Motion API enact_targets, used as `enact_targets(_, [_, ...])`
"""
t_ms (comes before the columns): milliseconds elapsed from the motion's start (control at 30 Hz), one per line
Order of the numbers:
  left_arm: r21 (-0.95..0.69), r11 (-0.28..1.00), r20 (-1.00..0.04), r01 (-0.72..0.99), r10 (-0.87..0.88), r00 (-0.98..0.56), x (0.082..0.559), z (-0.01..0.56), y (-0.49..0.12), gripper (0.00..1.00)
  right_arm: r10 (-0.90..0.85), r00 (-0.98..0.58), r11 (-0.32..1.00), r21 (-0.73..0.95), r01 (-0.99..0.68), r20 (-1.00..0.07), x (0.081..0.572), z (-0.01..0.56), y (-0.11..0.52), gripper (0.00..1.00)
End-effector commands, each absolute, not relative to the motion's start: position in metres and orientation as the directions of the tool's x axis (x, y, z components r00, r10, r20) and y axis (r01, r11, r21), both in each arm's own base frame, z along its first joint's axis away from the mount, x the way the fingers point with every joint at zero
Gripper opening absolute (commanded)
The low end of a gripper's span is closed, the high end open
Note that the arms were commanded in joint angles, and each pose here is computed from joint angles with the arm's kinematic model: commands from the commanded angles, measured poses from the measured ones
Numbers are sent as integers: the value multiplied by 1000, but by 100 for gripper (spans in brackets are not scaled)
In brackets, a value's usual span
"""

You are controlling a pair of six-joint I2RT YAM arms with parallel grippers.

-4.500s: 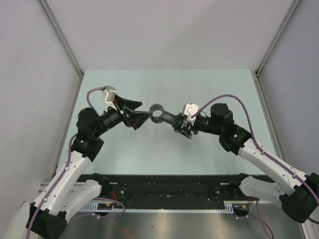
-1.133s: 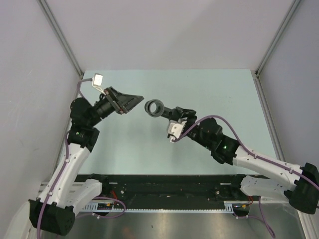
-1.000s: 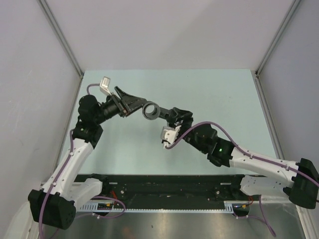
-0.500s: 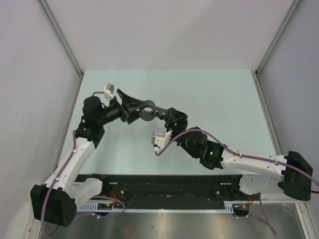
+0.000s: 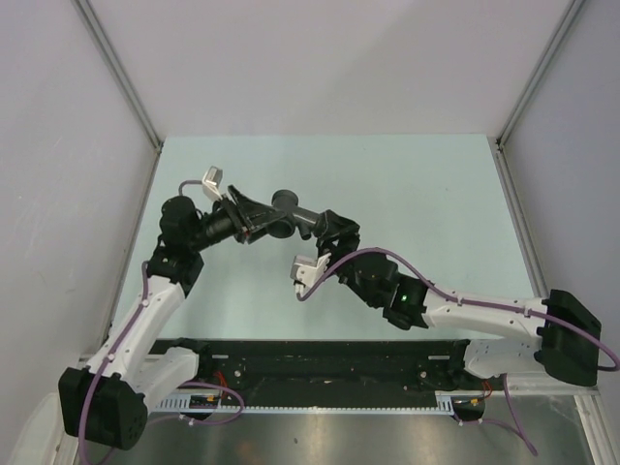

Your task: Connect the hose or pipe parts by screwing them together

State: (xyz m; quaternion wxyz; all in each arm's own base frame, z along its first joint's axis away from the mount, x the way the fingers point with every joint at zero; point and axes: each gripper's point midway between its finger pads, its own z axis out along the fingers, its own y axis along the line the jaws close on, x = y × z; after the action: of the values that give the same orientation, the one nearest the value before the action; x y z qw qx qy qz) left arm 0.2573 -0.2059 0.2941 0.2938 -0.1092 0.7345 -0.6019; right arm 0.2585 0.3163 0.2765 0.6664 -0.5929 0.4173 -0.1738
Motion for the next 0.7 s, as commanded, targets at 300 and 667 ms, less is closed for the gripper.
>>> enact_targets(300, [-411,421,-891,809,-373,-259,237,307,-201,48,-248,508,369,-565,-738,-825,237,311,316,0])
enact_targets(667, [-166,576,-963,801,-269,-6,237,281,-193,81,-109,314,167,-329,-930,-943,218,292,307,0])
